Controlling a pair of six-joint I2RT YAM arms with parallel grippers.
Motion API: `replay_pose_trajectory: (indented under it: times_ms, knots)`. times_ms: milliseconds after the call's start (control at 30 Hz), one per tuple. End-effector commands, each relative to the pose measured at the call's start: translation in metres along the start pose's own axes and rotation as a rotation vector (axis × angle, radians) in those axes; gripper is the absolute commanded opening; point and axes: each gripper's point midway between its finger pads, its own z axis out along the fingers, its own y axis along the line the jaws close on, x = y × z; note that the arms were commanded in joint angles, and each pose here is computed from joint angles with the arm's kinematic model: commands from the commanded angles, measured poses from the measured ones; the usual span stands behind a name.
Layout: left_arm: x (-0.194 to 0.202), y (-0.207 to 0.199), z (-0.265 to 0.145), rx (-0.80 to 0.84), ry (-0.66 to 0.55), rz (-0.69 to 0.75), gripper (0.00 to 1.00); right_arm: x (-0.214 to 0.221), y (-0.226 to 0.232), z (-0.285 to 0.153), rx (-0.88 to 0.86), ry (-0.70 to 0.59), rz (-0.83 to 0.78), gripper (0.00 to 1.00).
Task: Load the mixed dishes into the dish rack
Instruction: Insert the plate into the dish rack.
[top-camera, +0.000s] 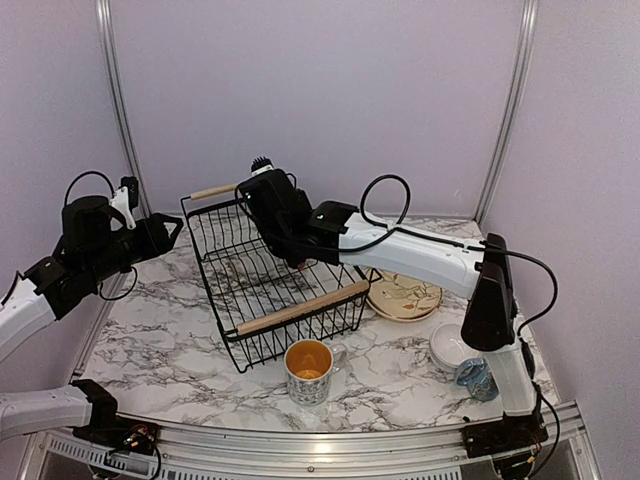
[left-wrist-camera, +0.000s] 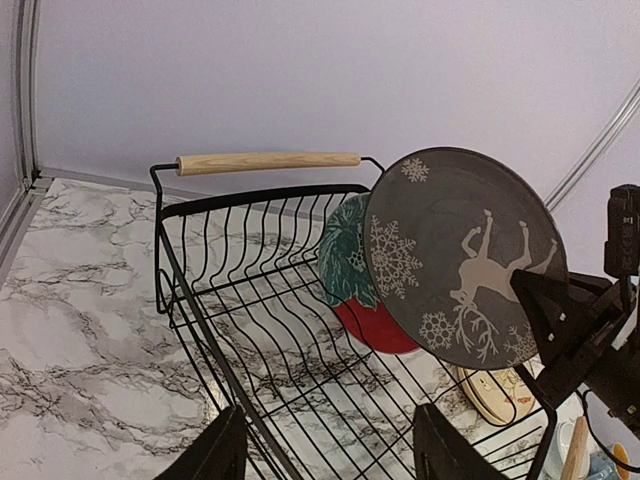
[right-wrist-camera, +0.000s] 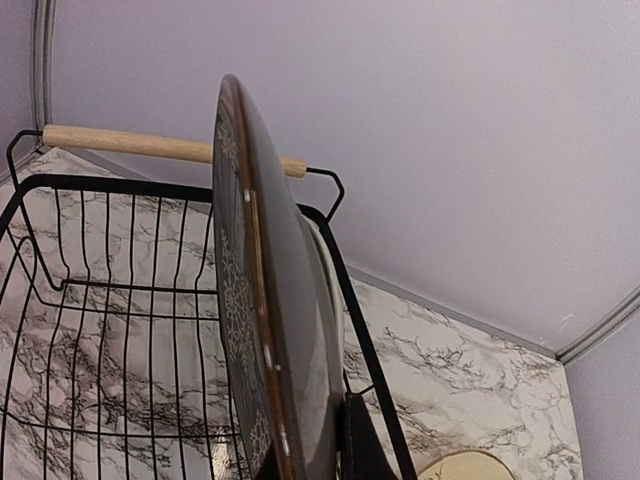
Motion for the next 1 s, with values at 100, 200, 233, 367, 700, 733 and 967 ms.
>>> replay_pose_trajectory:
  times_ms: [100,200,233,367,700,733,967]
  knots:
    - [0.011,0.009,0.001,-0.026,0.024,0.021,0.59,-0.044,-0.032,-0.002,0.081,-0.081,0.219,0.0]
    - [0.013,0.009,0.003,-0.023,0.028,0.023,0.59,-0.035,-0.033,0.01,0.081,-0.057,0.221,0.0]
    - [0.013,0.009,0.004,-0.026,0.03,0.023,0.59,-0.033,-0.033,0.014,0.078,-0.048,0.225,0.0]
    - [0.012,0.008,0.002,-0.024,0.037,0.025,0.59,-0.022,-0.033,0.03,0.076,-0.02,0.229,0.0]
    - [0.015,0.013,-0.001,-0.042,0.04,0.039,0.59,-0.014,-0.03,0.05,0.106,-0.031,0.221,0.0]
    - [0.016,0.013,-0.001,-0.044,0.041,0.039,0.59,-0.013,-0.03,0.051,0.11,-0.031,0.22,0.0]
    - [0.021,0.016,0.0,-0.048,0.051,0.04,0.59,-0.003,-0.022,0.058,0.13,-0.026,0.193,0.0]
